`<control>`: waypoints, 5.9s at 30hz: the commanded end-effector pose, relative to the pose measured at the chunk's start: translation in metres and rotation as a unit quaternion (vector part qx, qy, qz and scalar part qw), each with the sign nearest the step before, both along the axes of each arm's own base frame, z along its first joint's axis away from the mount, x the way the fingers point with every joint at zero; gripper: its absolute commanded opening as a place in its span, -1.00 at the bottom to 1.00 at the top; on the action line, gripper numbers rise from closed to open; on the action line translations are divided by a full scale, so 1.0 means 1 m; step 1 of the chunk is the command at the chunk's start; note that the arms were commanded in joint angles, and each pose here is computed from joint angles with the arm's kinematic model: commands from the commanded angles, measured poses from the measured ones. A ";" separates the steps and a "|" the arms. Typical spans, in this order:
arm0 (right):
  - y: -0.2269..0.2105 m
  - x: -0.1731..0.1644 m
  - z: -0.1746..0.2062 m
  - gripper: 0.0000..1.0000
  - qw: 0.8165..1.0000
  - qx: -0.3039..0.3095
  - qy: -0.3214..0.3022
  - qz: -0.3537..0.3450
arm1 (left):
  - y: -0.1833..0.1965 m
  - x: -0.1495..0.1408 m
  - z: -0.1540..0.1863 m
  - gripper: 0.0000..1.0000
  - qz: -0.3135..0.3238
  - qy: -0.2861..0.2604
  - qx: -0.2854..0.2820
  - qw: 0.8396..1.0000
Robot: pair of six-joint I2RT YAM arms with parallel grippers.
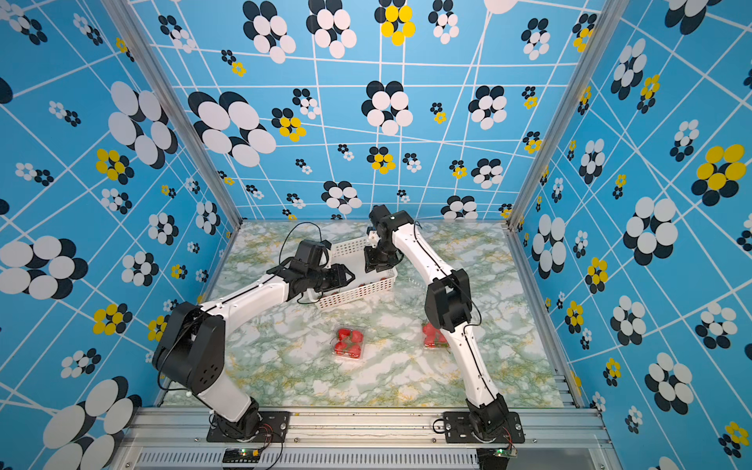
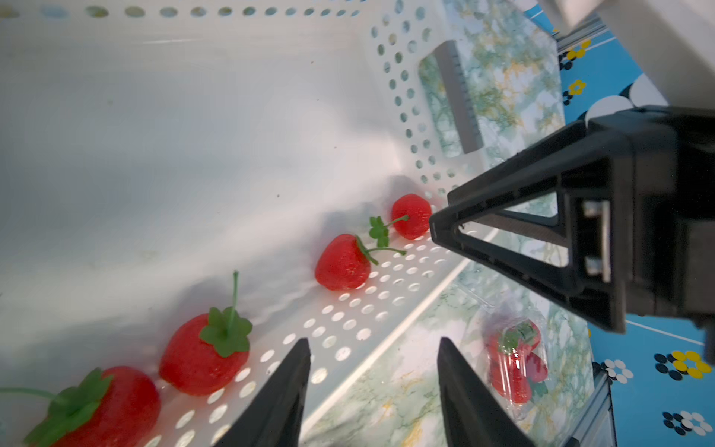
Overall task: Pack strawberries into containers
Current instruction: Pick up the strawberry from the basket, then place the strawberry in the packing box, then pick up the strawberry from the basket.
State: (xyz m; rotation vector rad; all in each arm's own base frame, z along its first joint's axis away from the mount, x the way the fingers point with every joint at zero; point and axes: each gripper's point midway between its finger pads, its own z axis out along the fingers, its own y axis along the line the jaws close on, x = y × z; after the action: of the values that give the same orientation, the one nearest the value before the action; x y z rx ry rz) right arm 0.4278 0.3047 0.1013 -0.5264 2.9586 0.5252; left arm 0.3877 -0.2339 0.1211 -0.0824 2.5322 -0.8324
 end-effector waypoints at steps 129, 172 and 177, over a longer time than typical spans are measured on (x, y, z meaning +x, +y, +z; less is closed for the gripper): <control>-0.172 -0.049 0.029 0.11 0.983 -0.013 -0.035 -0.179 | -0.062 -0.020 0.036 0.08 -0.050 -0.022 0.023 0.998; -0.068 -0.025 -0.043 -0.11 0.981 -0.193 0.019 0.001 | -0.045 -0.002 0.003 0.10 -0.046 0.015 -0.010 0.999; -0.069 -0.027 -0.056 -0.11 0.978 -0.204 0.036 0.004 | -0.047 0.000 0.005 0.09 -0.048 0.012 -0.014 0.999</control>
State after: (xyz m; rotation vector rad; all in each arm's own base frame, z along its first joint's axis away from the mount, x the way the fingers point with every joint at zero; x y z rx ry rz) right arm 0.4095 0.2434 0.0536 -0.5335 3.0910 0.0032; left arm 0.3794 -0.2773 0.1211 0.0099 2.5866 -0.8836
